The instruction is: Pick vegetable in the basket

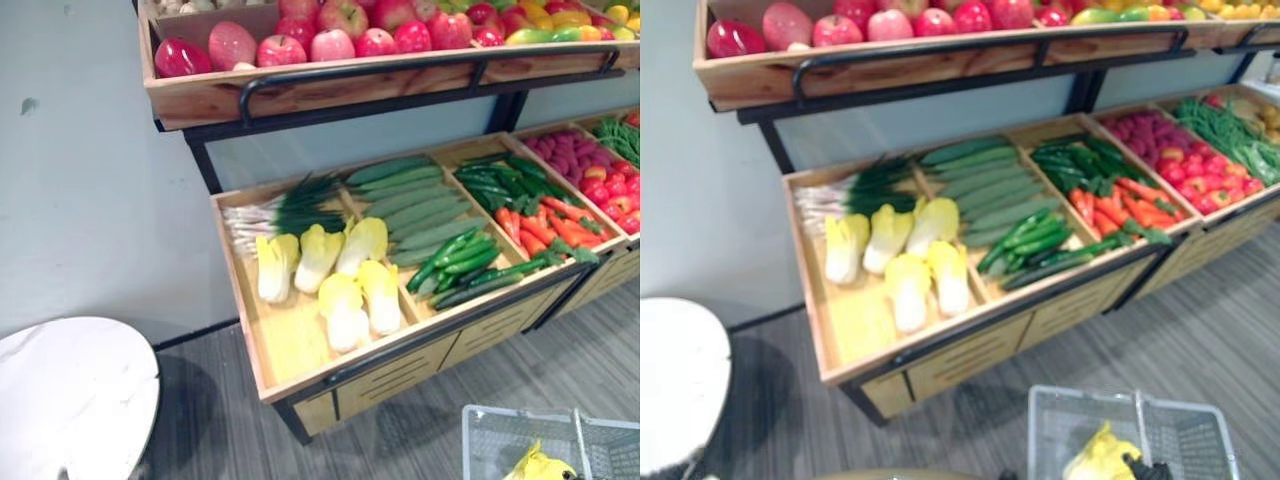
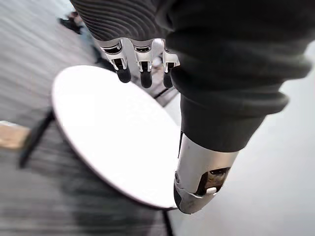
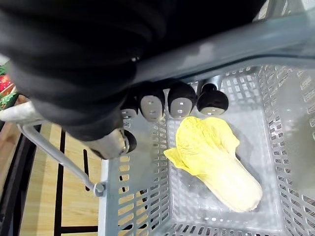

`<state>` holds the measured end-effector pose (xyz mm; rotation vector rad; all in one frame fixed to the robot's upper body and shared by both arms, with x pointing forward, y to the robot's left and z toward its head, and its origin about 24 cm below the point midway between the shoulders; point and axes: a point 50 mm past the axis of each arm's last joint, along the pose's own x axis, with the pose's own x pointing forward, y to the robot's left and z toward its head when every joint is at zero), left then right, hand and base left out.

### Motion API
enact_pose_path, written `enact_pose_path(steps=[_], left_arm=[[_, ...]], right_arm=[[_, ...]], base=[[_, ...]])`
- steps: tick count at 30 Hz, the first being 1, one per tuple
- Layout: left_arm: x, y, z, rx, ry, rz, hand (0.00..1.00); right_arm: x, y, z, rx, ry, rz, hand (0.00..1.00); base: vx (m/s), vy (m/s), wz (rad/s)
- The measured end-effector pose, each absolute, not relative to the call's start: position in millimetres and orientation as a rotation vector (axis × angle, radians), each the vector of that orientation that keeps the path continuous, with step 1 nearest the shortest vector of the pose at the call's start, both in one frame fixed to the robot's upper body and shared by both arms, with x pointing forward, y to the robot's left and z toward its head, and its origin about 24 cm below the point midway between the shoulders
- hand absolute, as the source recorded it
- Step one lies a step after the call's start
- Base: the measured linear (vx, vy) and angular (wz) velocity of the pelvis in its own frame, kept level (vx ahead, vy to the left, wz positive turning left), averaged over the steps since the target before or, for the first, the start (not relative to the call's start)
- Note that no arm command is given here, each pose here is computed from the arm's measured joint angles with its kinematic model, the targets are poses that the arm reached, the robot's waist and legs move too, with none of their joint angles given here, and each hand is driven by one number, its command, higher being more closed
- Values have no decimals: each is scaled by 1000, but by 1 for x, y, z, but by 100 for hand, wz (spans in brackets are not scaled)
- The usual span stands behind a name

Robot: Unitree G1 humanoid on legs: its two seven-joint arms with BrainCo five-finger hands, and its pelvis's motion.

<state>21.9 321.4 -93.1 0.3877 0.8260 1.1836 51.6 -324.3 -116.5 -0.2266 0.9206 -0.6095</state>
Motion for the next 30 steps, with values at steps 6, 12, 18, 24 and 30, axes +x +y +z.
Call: enact_pose_path(steps=[6,12,18,24,30], left_arm=[[-23,278,-143,190,1220,952,0],[7,266,-151,202,1210,618,0],[25,246,-156,233,1182,423,0],[45,240,-156,293,1143,296,0],[81,249,-147,407,1047,241,0]], right_arm=[[57,-324,-121,-210,950,-619,100],[65,-323,-123,-240,977,-575,100],[61,-320,-126,-273,1015,-535,100],[72,-319,-123,-270,976,-538,100],[150,-292,-102,-323,738,-404,100]], base=[[68,2,-3],[23,-2,-14],[-11,-1,-15],[-39,43,-32],[-219,146,-130]])
